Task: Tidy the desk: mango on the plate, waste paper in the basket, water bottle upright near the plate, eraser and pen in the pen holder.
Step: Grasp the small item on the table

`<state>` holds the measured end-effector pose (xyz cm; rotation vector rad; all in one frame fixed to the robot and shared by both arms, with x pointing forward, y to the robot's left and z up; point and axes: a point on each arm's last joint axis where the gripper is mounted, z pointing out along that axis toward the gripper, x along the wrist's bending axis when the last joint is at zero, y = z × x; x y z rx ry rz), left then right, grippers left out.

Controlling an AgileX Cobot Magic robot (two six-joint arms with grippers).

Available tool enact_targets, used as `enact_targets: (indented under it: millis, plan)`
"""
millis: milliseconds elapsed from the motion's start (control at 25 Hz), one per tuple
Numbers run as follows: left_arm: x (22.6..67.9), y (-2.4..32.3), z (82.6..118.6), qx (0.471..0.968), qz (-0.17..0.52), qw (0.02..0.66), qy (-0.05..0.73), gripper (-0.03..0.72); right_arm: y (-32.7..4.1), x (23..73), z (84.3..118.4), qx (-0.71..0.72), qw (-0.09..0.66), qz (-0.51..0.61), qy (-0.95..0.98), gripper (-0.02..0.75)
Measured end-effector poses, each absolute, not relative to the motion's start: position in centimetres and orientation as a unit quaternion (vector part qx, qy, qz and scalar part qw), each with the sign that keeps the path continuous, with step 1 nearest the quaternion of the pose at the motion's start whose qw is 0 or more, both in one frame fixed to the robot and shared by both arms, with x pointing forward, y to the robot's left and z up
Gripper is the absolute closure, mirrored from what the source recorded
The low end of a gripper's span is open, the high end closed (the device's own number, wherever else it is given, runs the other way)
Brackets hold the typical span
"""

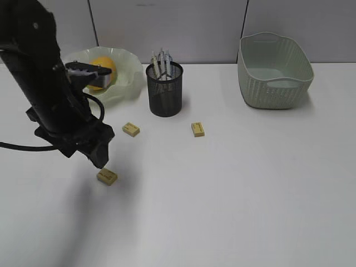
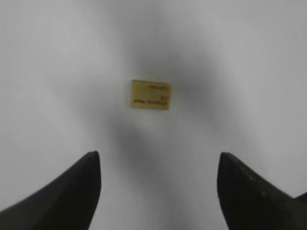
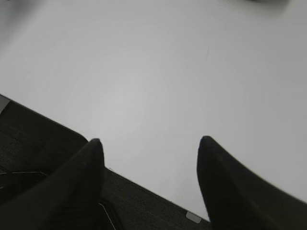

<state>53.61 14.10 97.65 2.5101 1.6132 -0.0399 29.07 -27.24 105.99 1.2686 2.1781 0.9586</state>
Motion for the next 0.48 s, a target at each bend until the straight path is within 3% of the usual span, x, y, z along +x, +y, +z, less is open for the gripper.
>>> enact_targets:
  millis: [200, 480]
  plan:
    - [53.6, 12.8, 95.1, 0.862, 0.011, 0.019, 0.507, 0.116, -27.2, 29.1, 106.0, 0.459, 0.221, 0.347, 0.788, 0.247]
    - [54.3, 12.2, 92.7, 0.857, 0.011, 0.015, 0.514, 0.116, -27.2, 29.1, 106.0, 0.459, 0.22, 0.347, 0.788, 0.247]
